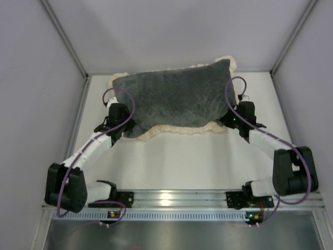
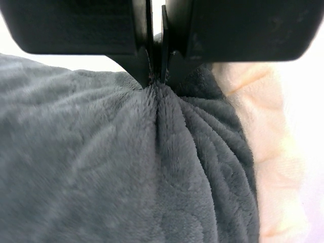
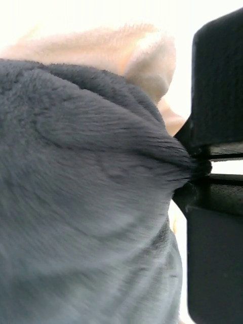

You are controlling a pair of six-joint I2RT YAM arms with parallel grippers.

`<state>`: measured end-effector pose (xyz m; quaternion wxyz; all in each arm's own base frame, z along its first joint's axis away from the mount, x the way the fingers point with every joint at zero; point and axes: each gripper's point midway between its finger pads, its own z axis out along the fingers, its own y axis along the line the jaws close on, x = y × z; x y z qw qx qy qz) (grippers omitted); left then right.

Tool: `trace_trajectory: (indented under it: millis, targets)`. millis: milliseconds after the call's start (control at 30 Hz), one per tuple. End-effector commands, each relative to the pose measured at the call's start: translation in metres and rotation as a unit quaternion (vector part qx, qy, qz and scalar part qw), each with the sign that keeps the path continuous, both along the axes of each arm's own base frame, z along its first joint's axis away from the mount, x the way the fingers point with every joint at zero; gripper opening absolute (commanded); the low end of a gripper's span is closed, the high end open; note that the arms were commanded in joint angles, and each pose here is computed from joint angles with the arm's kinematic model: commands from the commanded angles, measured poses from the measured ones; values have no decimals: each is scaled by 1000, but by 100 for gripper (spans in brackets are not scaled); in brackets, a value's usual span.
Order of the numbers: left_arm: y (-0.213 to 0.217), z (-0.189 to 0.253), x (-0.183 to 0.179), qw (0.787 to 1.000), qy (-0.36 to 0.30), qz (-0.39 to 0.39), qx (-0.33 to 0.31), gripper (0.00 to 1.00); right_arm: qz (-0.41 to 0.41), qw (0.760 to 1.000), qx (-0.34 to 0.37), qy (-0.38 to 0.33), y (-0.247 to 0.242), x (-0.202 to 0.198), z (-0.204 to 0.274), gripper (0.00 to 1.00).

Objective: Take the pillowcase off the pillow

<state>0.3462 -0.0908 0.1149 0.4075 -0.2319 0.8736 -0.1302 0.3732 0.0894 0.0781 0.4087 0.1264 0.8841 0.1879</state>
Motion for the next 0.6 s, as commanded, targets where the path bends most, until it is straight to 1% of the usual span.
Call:
trace_trajectory:
  millis: [0, 33, 67, 100, 133, 167, 200, 233, 300, 333, 367, 400, 467, 533, 567]
  targets:
    - [-19, 51, -7, 997, -54, -44, -45, 0, 39, 994, 20, -95, 30, -19, 78, 0]
    - [-20, 73, -13, 994, -80, -53, -53, 0, 33, 994, 14, -107, 27, -26, 89, 0]
    - [-21, 86, -17, 992, -93, -60, -59, 0, 37, 991, 16, -125, 26, -45, 112, 0]
    - [-25, 99, -22, 989, -105, -73, -68, 0, 36, 990, 17, -134, 24, -53, 123, 0]
    - [-30, 130, -31, 982, -139, -94, -84, 0, 39, 989, 18, -143, 23, -62, 134, 0]
    - [-34, 142, -39, 979, -146, -106, -93, 0, 40, 983, 22, -176, 20, -73, 166, 0]
    - [-37, 159, -46, 974, -162, -121, -104, 0, 43, 987, 16, -157, 17, -88, 165, 0]
    - [-45, 191, -61, 961, -195, -149, -127, 0, 48, 982, 19, -181, 14, -102, 185, 0]
    - [-48, 213, -81, 953, -208, -168, -146, 0, 54, 976, 28, -209, 12, -121, 217, 0]
    - [-51, 231, -97, 944, -224, -185, -159, 0, 58, 978, 31, -199, 11, -134, 218, 0]
    - [-50, 251, -108, 936, -243, -192, -166, 0, 65, 971, 41, -229, 11, -149, 244, 0]
    - [-50, 257, -118, 934, -244, -198, -172, 0, 70, 969, 46, -234, 11, -158, 252, 0]
    - [-52, 281, -145, 917, -273, -223, -188, 0, 75, 965, 56, -245, 9, -180, 268, 0]
    - [-50, 305, -171, 900, -304, -237, -201, 0, 85, 963, 62, -247, 9, -198, 275, 0]
    - [-51, 312, -182, 893, -313, -248, -207, 0, 87, 959, 68, -260, 8, -207, 287, 0]
